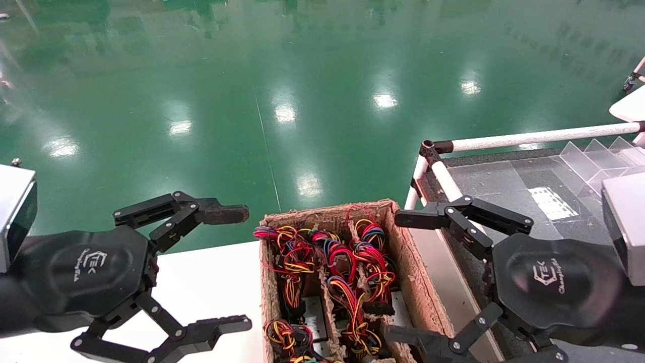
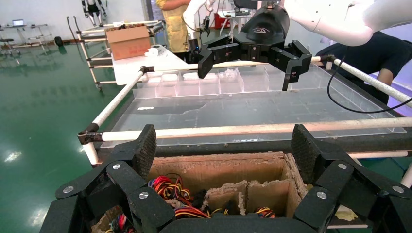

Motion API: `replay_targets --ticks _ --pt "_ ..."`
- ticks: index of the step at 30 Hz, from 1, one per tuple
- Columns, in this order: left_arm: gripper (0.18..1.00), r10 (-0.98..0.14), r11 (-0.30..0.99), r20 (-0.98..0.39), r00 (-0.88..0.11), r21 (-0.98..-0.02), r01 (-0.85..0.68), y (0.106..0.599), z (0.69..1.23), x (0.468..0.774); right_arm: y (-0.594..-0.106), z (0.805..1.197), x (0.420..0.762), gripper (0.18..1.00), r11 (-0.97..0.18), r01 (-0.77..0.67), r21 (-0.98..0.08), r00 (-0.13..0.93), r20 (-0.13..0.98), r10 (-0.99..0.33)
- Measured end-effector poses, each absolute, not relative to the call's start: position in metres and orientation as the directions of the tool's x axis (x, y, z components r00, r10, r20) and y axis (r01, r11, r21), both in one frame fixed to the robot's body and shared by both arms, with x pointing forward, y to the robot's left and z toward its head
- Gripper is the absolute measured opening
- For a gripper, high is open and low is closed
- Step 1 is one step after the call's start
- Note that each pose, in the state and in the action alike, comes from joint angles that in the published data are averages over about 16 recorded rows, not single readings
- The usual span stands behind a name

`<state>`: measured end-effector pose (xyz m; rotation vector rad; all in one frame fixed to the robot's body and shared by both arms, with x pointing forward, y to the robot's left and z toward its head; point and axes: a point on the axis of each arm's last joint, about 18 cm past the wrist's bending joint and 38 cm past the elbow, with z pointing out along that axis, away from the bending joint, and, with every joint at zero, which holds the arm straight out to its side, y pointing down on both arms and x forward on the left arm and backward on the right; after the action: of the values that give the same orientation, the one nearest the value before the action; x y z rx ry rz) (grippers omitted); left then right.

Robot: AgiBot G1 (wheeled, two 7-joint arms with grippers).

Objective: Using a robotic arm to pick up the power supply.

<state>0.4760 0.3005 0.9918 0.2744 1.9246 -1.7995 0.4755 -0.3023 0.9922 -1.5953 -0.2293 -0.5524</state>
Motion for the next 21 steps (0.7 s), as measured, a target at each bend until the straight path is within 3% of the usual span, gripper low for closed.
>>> replay_targets --ticks 21 --pt "1.001 -0.180 0.112 -0.476 -0.861 -0.879 0.463 0.3005 0.9918 0.4759 -0.3023 0.9922 0.4755 1.001 -0.112 0.464 -0.879 0.860 0.477 -0.179"
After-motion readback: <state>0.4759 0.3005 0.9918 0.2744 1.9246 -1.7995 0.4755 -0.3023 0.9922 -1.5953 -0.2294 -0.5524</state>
